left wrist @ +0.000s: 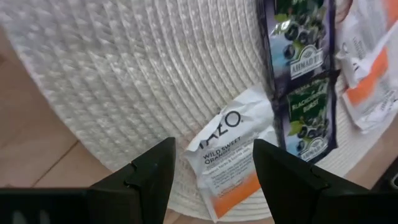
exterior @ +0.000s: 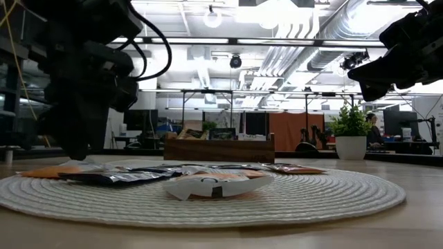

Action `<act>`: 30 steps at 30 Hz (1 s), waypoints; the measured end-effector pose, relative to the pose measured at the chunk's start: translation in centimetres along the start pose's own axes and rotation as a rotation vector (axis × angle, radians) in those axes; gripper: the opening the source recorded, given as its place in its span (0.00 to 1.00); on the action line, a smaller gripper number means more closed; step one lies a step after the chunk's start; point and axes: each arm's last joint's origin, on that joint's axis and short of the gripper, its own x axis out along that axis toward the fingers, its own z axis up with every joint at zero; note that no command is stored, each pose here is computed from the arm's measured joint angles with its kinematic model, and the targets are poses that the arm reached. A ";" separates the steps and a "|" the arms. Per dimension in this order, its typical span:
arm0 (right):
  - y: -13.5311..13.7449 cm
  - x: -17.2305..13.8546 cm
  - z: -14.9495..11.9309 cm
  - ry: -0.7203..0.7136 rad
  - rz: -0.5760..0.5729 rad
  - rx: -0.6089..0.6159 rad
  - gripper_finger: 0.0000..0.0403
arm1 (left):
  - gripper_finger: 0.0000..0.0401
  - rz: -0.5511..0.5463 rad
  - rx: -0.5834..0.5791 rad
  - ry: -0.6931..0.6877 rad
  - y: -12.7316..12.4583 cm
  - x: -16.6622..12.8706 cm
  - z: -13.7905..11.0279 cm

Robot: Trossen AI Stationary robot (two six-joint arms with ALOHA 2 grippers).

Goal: Pick & Place Tea
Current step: Put the white tea bag into the right section of the wooden organizer

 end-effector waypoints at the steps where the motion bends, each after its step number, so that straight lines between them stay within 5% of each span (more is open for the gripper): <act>1: 0.0 0.0 0.0 0.000 0.000 0.000 0.03 | 0.53 0.003 0.000 0.001 -0.1 0.1 0.1; 30: 0.0 0.0 0.0 0.000 0.000 0.000 0.03 | 0.53 0.008 0.042 0.062 -0.8 0.9 -0.4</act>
